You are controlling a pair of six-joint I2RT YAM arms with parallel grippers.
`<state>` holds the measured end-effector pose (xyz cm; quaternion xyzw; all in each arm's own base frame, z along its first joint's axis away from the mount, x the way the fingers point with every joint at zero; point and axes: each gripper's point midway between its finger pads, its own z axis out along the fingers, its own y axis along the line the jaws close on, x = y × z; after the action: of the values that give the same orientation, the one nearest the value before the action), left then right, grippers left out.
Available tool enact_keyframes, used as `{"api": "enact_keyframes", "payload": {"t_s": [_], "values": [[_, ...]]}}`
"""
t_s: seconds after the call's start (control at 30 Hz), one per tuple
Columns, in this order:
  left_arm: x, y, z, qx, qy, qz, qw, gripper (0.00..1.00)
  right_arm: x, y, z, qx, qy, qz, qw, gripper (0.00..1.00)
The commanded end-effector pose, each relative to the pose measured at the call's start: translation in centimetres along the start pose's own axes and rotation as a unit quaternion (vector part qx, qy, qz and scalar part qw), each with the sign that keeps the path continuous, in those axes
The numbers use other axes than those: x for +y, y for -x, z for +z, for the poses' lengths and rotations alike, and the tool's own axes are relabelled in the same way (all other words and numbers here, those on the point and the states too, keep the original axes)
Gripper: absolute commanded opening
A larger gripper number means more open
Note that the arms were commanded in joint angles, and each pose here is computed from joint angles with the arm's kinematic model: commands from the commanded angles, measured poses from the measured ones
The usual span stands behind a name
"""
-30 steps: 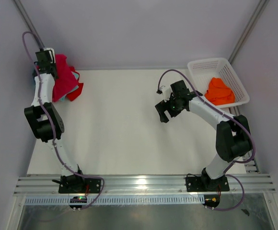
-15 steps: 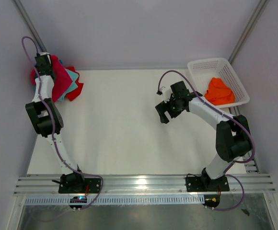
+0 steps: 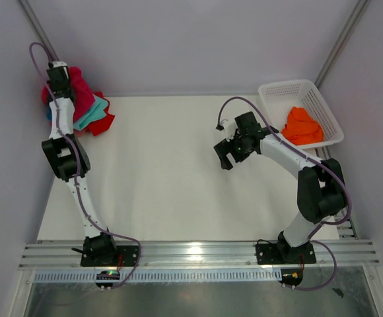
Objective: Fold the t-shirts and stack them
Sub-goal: Neatly place the folded tshirt to the corner
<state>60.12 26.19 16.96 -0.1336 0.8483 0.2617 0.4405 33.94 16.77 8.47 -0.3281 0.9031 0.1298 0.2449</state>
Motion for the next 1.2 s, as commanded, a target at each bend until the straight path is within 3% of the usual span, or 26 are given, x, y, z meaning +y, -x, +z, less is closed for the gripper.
{"api": "enact_keyframes", "payload": {"t_s": [0.0,0.23,0.63,0.8,1.17], "values": [[0.8,5.1,-0.7,-0.076,-0.009,-0.019,0.997,0.00,-0.4,2.3,-1.1,-0.036,-0.014,-0.005,0.999,0.99],[0.3,7.4,-3.0,-0.102,-0.041,-0.014,0.994,0.00,-0.3,2.1,-0.1,-0.028,-0.002,0.002,1.000,0.99],[-3.8,11.8,-7.1,-0.155,-0.101,0.015,0.983,0.00,-0.4,1.7,0.1,-0.032,-0.009,-0.001,0.999,1.00],[-3.1,13.0,-7.5,-0.169,-0.078,0.012,0.982,0.00,-0.3,1.6,0.2,-0.030,-0.007,-0.001,1.000,0.99],[-0.3,10.1,-4.7,-0.128,-0.020,0.002,0.992,0.00,-0.1,1.0,0.0,-0.028,-0.007,-0.004,1.000,0.99]]}}
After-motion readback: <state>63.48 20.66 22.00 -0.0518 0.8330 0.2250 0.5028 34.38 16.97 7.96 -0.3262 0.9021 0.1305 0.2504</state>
